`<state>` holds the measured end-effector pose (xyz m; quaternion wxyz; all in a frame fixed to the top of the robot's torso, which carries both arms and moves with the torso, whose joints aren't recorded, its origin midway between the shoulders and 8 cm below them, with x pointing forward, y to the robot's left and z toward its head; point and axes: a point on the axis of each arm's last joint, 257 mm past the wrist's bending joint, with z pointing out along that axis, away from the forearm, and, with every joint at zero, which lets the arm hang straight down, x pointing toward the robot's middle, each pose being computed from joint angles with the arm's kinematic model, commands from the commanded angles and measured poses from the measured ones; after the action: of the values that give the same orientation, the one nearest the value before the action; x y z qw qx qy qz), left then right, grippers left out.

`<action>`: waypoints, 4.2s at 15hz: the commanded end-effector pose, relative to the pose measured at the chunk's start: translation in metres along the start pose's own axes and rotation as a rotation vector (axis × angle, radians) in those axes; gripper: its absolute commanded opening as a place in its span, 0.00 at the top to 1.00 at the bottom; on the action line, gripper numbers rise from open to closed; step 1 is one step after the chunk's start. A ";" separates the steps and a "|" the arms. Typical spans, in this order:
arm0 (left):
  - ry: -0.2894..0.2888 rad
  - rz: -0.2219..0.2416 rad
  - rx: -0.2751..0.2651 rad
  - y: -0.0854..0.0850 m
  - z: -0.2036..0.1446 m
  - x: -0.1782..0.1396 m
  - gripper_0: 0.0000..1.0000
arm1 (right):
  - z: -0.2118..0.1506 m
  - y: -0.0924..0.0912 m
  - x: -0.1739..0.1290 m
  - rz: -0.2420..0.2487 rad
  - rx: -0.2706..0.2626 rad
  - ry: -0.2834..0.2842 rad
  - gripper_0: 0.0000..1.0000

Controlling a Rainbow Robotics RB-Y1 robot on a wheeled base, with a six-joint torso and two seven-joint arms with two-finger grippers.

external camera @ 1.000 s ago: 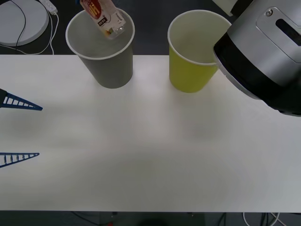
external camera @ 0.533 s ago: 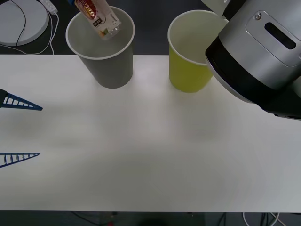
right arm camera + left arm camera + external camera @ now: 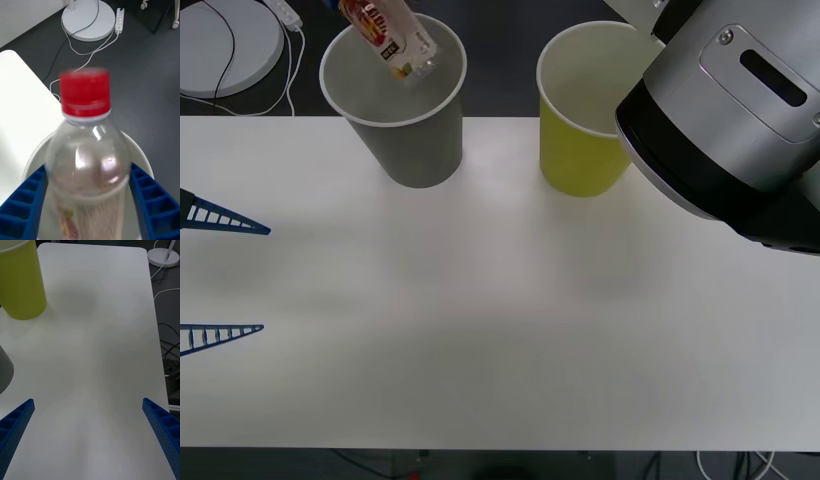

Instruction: Put the can into the green bin and the plastic bottle into the gray bin

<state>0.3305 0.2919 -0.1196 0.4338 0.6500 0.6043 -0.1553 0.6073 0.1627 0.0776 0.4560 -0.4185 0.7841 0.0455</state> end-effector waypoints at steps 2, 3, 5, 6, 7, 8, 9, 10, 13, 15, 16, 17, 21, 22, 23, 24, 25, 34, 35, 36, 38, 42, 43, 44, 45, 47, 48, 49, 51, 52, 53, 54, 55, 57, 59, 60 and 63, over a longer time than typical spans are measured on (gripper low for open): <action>0.000 0.000 0.000 0.000 0.000 0.000 0.00 | 0.000 -0.003 0.000 0.004 0.004 -0.004 0.00; 0.000 0.000 0.000 0.000 0.000 0.000 0.00 | 0.000 -0.003 -0.001 0.004 0.004 -0.005 0.00; 0.000 0.000 0.000 0.000 0.000 0.000 0.00 | 0.000 -0.003 -0.001 0.004 0.006 -0.005 0.00; 0.000 0.000 0.000 0.000 0.000 0.000 0.00 | 0.001 -0.003 -0.001 0.006 0.005 -0.006 0.00; 0.000 0.000 0.000 0.000 0.000 0.000 0.00 | 0.001 -0.004 -0.001 0.005 0.006 -0.006 0.00; 0.000 0.000 0.000 0.000 0.000 0.000 0.00 | 0.001 -0.003 0.000 0.005 0.006 -0.005 0.00; 0.000 0.000 0.000 0.000 0.000 0.000 0.00 | 0.001 -0.004 0.000 0.006 0.007 -0.005 0.00; 0.000 0.000 0.000 0.000 0.000 0.000 0.00 | 0.001 -0.004 0.001 0.007 0.006 -0.004 0.00; 0.000 0.000 0.000 0.000 0.000 0.000 0.00 | -0.002 -0.010 0.000 0.001 -0.005 -0.009 0.00; 0.000 0.000 0.000 0.000 0.000 0.000 0.00 | -0.005 -0.016 0.006 0.002 -0.047 -0.015 0.00; 0.000 0.000 0.000 0.000 0.000 0.000 0.00 | -0.007 -0.019 0.009 -0.003 -0.062 -0.012 0.00; 0.000 0.000 0.000 0.000 0.000 0.000 0.00 | -0.012 -0.021 0.015 -0.016 -0.071 0.001 0.00; 0.000 0.000 0.000 0.000 0.000 0.000 0.00 | -0.023 -0.033 0.032 -0.051 -0.086 0.006 0.00; 0.000 0.000 0.000 0.000 0.000 0.000 0.00 | -0.025 -0.036 0.037 -0.059 -0.088 0.007 0.00; 0.000 0.000 0.000 0.000 0.000 0.000 0.00 | -0.028 -0.039 0.042 -0.066 -0.093 0.003 0.00; 0.000 0.000 0.000 0.000 0.000 0.000 0.00 | -0.031 -0.039 0.046 -0.079 -0.100 0.002 0.00; 0.000 0.000 0.000 0.000 0.000 0.000 0.00 | -0.035 -0.039 0.050 -0.090 -0.106 0.002 0.00; 0.000 0.000 0.000 0.000 0.000 0.000 0.00 | -0.072 -0.035 0.086 -0.157 -0.169 -0.081 0.00; 0.000 0.000 0.000 0.000 0.000 0.000 0.00 | -0.076 -0.034 0.090 -0.165 -0.175 -0.090 0.00; 0.000 0.000 0.000 0.000 0.000 0.000 0.00 | -0.083 -0.030 0.095 -0.181 -0.184 -0.102 0.00; 0.000 0.000 0.000 0.000 0.000 0.000 0.00 | -0.091 -0.025 0.106 -0.205 -0.200 -0.121 0.00; 0.000 0.000 0.000 0.000 0.000 0.000 0.00 | -0.114 -0.011 0.136 -0.261 -0.254 -0.163 0.00; 0.000 0.000 0.000 0.000 0.000 0.000 0.00 | -0.119 -0.009 0.141 -0.270 -0.267 -0.174 0.00; 0.000 0.000 0.000 0.000 0.000 0.000 0.00 | -0.124 -0.007 0.148 -0.281 -0.284 -0.184 0.00; 0.000 0.000 0.000 0.000 0.000 0.000 0.00 | -0.130 -0.004 0.157 -0.301 -0.302 -0.196 0.00; 0.000 0.000 0.000 0.000 0.000 0.000 0.00 | -0.137 0.002 0.171 -0.323 -0.325 -0.215 0.00; 0.000 0.000 0.000 0.000 0.000 0.000 0.00 | -0.142 0.007 0.182 -0.321 -0.337 -0.227 0.00; 0.000 0.000 0.000 0.000 0.000 0.000 0.00 | -0.146 0.010 0.189 -0.335 -0.332 -0.237 0.00; 0.000 0.000 0.000 0.000 0.000 0.000 0.00 | -0.155 0.018 0.209 -0.358 -0.337 -0.246 0.00; 0.000 0.000 0.000 0.000 0.000 0.000 0.00 | -0.159 0.019 0.217 -0.387 -0.332 -0.252 0.00; 0.000 0.000 0.000 0.000 0.000 0.000 0.00 | -0.162 0.021 0.224 -0.418 -0.333 -0.261 0.00; 0.000 0.000 0.000 0.000 0.000 0.000 0.00 | -0.166 0.025 0.234 -0.434 -0.358 -0.271 0.00; 0.000 0.000 0.000 0.000 0.000 0.000 0.00 | -0.169 0.028 0.240 -0.447 -0.377 -0.281 0.00; 0.000 0.000 0.000 0.000 0.000 0.000 0.00 | -0.179 0.034 0.255 -0.468 -0.426 -0.307 0.00; 0.000 0.000 0.000 0.000 0.000 0.000 0.00 | -0.188 0.040 0.270 -0.487 -0.471 -0.328 0.00; 0.000 0.000 0.000 0.000 0.000 0.000 0.00 | -0.194 0.042 0.281 -0.499 -0.494 -0.346 0.00; 0.000 0.000 0.000 0.000 0.000 0.000 0.00 | -0.206 0.049 0.303 -0.531 -0.540 -0.386 0.00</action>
<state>0.3305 0.2919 -0.1196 0.4338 0.6501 0.6043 -0.1553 0.3675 -0.0807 -0.0427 0.4640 -0.6916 0.5148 0.2032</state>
